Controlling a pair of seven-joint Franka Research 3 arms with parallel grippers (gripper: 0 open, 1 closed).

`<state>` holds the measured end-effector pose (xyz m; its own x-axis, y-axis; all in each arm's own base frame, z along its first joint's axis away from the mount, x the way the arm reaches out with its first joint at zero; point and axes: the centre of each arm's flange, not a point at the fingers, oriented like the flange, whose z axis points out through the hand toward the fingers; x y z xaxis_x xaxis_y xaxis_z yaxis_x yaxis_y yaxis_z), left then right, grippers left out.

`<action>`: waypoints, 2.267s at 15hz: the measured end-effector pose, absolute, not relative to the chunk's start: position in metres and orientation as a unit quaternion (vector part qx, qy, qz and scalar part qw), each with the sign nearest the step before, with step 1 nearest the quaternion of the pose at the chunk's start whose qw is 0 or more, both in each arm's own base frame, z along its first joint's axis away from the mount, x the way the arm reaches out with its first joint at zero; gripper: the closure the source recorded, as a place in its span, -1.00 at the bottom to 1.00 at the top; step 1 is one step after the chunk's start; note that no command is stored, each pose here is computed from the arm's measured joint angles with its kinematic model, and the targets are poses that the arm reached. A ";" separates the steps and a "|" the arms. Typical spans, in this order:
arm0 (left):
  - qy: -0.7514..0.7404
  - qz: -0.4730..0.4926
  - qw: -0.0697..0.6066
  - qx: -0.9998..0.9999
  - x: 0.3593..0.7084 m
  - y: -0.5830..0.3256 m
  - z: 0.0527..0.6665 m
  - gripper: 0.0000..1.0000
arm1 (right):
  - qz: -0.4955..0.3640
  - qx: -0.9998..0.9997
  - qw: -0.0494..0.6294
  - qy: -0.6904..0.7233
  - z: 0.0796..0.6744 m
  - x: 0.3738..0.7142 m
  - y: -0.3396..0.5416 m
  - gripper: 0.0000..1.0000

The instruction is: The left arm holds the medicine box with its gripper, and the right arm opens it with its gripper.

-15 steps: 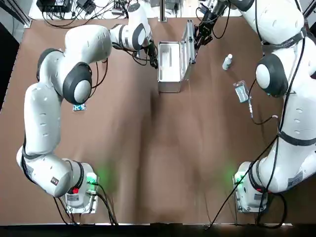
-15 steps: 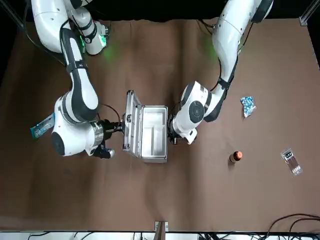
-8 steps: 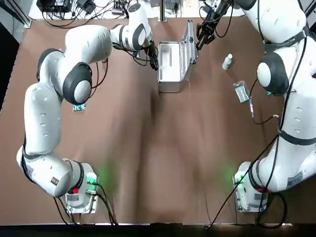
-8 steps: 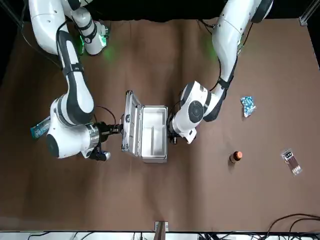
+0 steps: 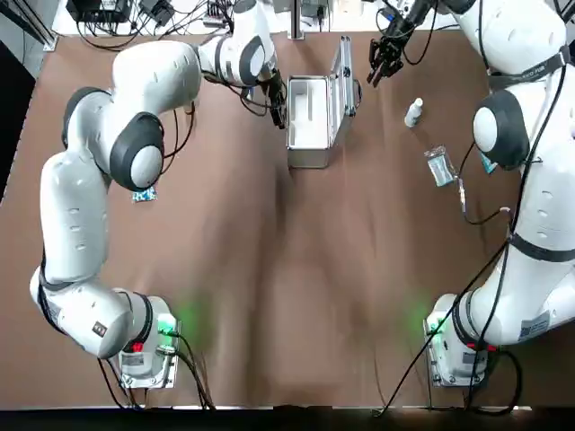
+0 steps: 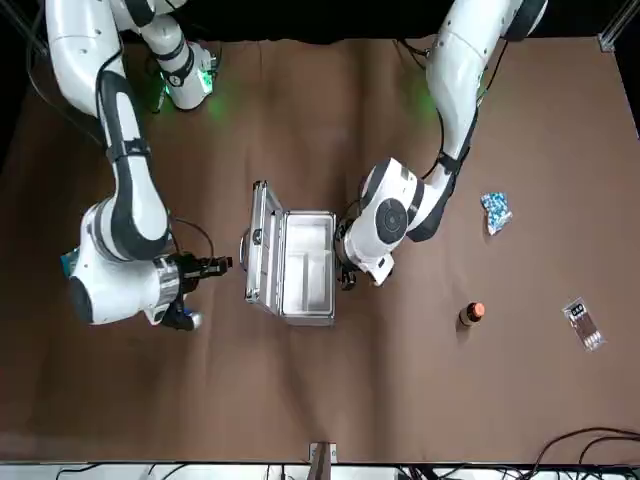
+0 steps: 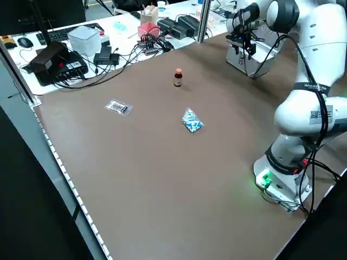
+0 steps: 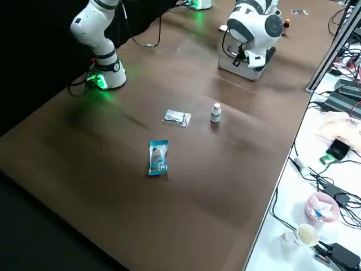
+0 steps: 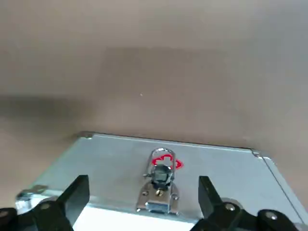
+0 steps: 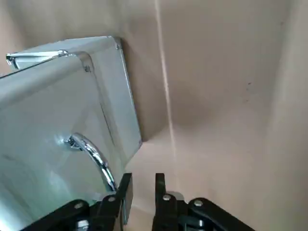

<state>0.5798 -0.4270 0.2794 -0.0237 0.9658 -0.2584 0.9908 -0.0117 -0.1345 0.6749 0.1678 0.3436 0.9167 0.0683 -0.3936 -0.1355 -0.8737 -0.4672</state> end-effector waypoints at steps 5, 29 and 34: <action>0.650 -0.131 -0.008 0.749 0.590 -0.375 0.328 -1.00 | 0.183 -0.955 0.234 -0.001 0.367 0.684 0.089 0.20; 0.085 -0.098 -0.015 0.991 0.619 -0.068 0.535 -1.00 | 0.017 -1.000 0.023 -0.004 0.628 0.585 -0.032 -0.97; 0.015 -0.056 -0.004 0.998 0.611 -0.048 0.584 -1.00 | 0.015 -1.000 0.000 0.001 0.624 0.587 -0.041 -0.97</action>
